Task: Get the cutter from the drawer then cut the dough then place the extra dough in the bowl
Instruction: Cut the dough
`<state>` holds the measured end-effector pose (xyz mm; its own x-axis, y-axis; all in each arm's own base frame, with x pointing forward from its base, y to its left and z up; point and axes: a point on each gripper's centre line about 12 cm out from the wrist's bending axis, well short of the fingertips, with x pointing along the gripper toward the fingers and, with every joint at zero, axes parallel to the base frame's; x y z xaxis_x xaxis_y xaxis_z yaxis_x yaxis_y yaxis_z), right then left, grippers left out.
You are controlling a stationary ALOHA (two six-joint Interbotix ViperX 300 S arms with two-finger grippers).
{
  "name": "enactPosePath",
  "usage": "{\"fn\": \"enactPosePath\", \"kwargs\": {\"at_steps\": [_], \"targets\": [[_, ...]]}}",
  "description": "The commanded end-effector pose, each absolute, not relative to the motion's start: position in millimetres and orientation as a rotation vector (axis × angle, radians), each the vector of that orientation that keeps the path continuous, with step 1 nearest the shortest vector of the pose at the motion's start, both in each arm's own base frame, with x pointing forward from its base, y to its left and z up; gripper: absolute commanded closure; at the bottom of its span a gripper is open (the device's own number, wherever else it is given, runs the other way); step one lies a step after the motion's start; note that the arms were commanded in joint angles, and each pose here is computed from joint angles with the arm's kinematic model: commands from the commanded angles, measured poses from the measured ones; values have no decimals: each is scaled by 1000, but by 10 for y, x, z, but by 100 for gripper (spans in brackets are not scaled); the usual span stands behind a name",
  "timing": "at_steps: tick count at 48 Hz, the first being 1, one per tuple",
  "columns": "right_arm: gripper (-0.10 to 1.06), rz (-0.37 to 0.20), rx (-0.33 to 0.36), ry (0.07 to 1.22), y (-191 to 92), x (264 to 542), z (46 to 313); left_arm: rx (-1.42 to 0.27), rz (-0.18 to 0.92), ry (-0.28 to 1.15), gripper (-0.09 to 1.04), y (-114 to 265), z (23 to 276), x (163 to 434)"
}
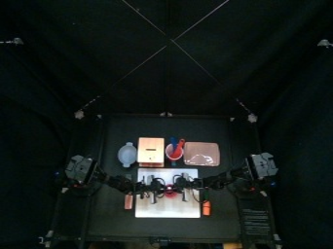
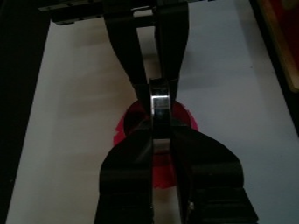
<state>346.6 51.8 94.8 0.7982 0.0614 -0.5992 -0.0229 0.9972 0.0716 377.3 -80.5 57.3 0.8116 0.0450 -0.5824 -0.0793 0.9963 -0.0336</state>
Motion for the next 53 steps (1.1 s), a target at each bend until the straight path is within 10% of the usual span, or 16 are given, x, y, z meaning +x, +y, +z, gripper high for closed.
{"fn": "enactPosePath", "kwargs": {"at_steps": [1,53], "targets": [[37,50,58,651,515,3395,985,-17,47,703,46,-787,464,3554],[47,52,41,759,518,3355,692,56,-79,849,46,-821,465,3629]]}}
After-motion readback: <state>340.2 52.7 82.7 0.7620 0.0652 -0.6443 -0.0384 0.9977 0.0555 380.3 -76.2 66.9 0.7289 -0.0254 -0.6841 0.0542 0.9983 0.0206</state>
